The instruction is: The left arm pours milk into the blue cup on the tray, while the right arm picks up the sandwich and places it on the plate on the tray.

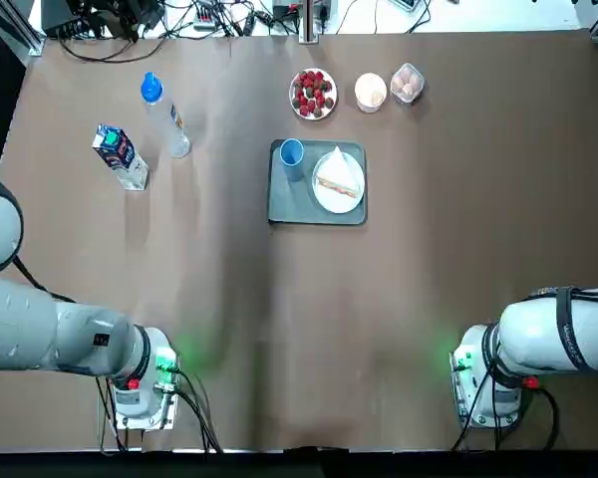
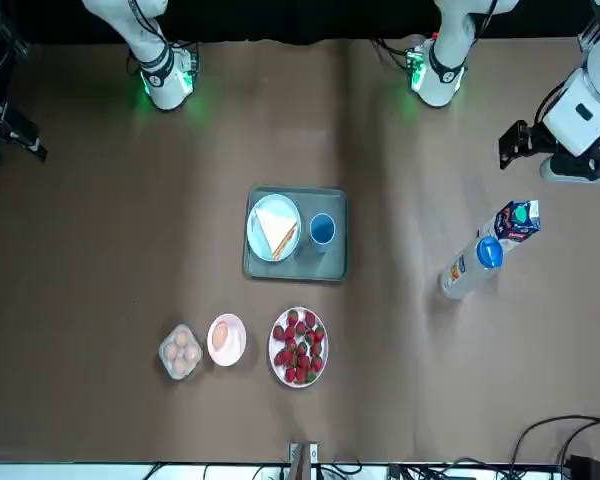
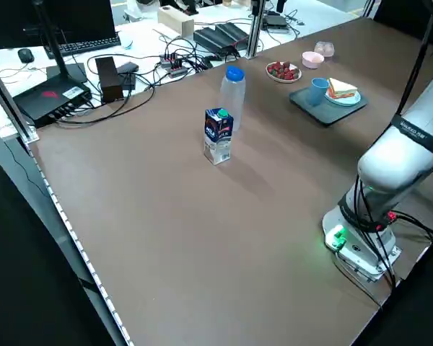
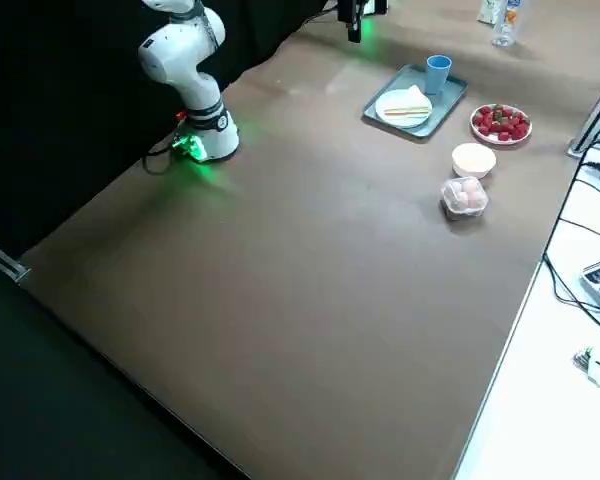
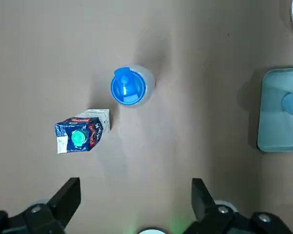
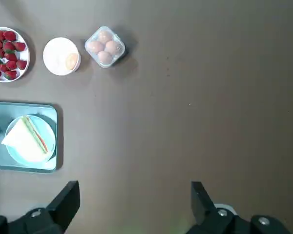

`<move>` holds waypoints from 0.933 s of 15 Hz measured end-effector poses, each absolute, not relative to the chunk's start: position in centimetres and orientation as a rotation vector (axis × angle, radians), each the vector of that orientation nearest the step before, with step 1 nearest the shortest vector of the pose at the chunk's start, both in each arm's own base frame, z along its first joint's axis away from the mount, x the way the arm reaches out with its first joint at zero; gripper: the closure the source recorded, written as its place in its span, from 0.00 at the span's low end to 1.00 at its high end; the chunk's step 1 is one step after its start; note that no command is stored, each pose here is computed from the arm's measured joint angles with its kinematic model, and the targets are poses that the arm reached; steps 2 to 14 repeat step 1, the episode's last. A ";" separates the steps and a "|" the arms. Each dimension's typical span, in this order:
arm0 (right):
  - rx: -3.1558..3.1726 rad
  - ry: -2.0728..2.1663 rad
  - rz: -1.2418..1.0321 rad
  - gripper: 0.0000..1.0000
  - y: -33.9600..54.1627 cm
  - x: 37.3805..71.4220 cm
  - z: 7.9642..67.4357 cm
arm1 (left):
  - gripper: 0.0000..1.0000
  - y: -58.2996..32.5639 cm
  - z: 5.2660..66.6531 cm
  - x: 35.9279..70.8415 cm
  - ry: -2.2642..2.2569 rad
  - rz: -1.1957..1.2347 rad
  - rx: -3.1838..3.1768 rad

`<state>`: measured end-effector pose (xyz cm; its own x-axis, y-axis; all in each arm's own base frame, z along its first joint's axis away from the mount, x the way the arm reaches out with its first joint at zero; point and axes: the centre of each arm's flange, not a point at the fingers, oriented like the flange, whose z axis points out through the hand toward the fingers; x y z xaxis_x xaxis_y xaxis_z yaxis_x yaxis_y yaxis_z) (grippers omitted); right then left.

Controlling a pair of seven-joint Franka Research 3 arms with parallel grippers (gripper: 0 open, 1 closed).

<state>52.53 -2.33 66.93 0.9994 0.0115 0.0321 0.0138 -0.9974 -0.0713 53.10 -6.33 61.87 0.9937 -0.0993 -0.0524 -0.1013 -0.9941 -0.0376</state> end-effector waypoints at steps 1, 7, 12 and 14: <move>-3.070 -0.002 -0.049 0.00 -2.9 52.5 66.9 | 0.00 -6.6 61.9 53.1 0.164 0.079 -3.096; -3.070 -0.002 -0.049 0.00 -2.9 52.5 66.9 | 0.00 -6.6 61.9 53.1 0.164 0.079 -3.096; -3.070 -0.002 -0.049 0.00 -2.9 52.5 66.9 | 0.00 -6.6 61.9 53.1 0.164 0.079 -3.096; -3.070 -0.002 -0.049 0.00 -2.9 52.5 66.9 | 0.00 -6.6 61.9 53.1 0.164 0.079 -3.096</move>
